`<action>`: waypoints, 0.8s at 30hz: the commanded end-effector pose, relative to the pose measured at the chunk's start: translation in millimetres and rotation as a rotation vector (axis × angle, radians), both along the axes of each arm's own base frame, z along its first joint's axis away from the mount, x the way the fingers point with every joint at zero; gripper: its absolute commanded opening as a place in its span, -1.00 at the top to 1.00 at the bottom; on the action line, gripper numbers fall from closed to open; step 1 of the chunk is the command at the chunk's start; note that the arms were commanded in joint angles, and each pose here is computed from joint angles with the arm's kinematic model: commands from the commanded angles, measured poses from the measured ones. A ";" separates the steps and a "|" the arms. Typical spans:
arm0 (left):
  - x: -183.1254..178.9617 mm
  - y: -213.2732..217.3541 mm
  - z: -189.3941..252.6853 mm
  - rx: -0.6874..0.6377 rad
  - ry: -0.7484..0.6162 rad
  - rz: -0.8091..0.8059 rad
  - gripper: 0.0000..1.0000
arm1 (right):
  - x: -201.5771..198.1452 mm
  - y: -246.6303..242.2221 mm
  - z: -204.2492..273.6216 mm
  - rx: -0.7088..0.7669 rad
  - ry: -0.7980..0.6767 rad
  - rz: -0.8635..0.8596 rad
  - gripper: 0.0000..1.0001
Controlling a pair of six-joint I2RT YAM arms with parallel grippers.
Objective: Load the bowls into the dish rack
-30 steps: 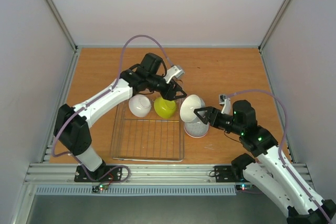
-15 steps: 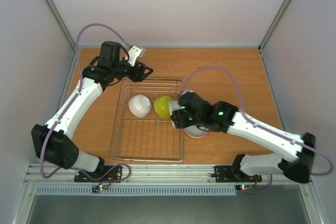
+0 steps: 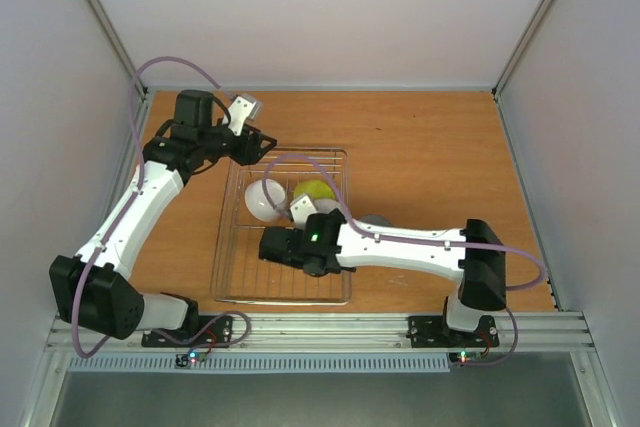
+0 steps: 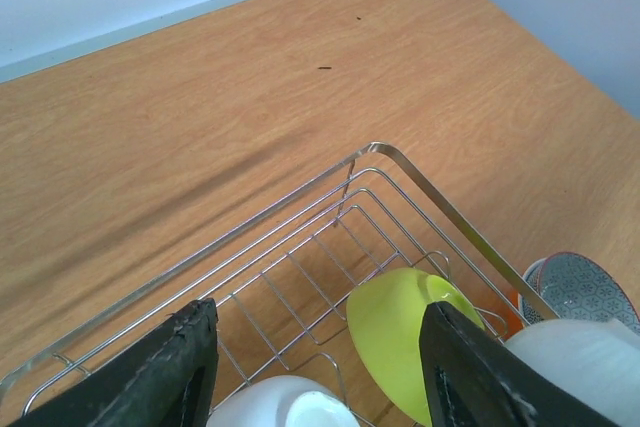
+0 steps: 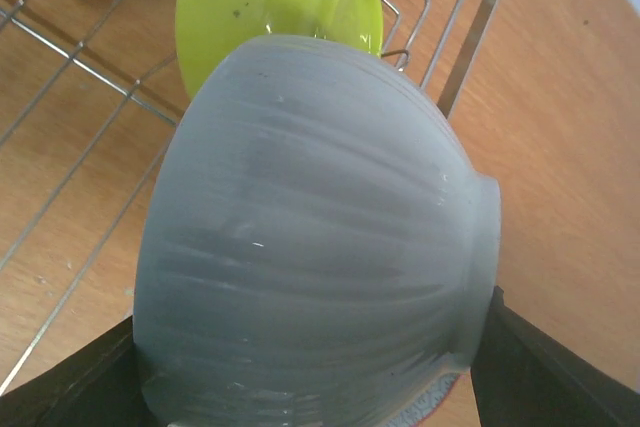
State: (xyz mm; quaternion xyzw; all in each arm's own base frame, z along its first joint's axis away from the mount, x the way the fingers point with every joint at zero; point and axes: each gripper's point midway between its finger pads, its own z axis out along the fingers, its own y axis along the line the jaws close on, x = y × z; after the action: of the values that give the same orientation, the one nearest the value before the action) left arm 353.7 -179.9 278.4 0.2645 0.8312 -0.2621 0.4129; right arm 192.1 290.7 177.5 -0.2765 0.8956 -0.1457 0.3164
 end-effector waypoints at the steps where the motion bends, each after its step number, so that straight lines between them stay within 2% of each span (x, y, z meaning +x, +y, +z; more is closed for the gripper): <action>1: -1.0 -1.9 10.8 -0.030 -0.044 -0.012 -0.13 | -4.4 -12.7 22.8 -0.089 -0.124 -0.032 0.97; 12: -1.4 -2.5 7.5 -0.038 -0.031 -0.012 -0.13 | -41.1 8.9 2.6 -0.132 -0.093 0.022 0.97; 24: -8.8 -0.8 15.6 -0.048 -0.046 -0.012 -0.13 | -41.3 18.5 -37.5 -0.237 -0.061 0.011 0.87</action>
State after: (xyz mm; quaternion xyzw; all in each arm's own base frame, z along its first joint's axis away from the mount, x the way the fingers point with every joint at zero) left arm 347.8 -180.4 276.3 0.2612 0.8307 -0.2722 0.4094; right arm 144.3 304.3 132.6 -0.3268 0.8641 -0.2504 0.2895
